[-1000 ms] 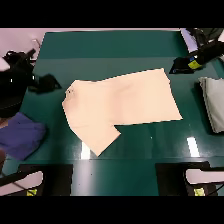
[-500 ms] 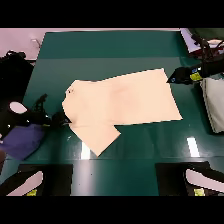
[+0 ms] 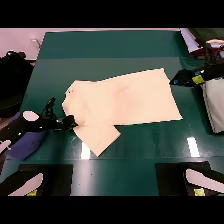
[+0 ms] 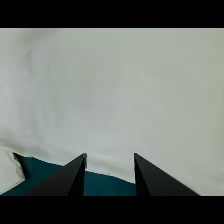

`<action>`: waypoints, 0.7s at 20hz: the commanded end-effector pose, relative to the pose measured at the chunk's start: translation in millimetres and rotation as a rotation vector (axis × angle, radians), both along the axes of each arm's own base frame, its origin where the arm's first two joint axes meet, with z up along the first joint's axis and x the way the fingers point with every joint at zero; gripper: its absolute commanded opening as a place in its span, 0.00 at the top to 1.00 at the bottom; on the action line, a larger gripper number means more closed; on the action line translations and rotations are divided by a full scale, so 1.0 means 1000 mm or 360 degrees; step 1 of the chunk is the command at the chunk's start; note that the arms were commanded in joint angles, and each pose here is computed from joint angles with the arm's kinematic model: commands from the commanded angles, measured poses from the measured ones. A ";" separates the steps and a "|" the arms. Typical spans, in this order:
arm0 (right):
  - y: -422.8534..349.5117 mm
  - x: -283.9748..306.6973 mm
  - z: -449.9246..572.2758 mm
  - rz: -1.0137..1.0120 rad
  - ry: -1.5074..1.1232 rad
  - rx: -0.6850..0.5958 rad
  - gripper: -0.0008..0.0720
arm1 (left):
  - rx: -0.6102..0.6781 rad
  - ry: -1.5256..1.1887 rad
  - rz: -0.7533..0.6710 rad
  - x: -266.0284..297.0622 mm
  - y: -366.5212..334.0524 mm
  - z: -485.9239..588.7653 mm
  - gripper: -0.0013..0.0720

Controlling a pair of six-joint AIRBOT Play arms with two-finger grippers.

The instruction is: Fold the shirts.

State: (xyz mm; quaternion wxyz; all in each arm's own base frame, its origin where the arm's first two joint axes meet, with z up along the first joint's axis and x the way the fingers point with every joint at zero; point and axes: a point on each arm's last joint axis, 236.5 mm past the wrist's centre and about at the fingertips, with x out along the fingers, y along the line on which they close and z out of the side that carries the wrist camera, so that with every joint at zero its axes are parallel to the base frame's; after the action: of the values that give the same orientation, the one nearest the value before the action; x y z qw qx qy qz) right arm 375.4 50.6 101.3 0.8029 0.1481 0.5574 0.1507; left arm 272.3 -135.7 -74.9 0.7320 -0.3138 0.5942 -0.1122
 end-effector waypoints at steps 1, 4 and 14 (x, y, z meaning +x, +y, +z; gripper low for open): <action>-0.039 -0.021 -0.031 -0.0150 0.0173 0.0017 0.52 | 0.0018 -0.0065 -0.0087 0.010 -0.005 0.019 0.95; -0.081 -0.060 -0.083 -0.0406 0.0420 0.0110 0.50 | 0.0043 -0.0154 -0.0178 0.026 -0.007 0.048 0.95; -0.097 -0.096 -0.189 -0.0904 0.0623 0.0556 0.38 | 0.0049 -0.0303 -0.0173 0.050 -0.008 0.075 0.95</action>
State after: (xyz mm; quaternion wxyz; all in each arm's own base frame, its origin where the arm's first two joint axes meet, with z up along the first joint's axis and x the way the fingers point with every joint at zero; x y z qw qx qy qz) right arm 268.0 -59.8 -74.4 0.6625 0.4017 0.6313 -0.0340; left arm 319.0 -144.0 -3.0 0.7778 -0.2592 0.5462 -0.1717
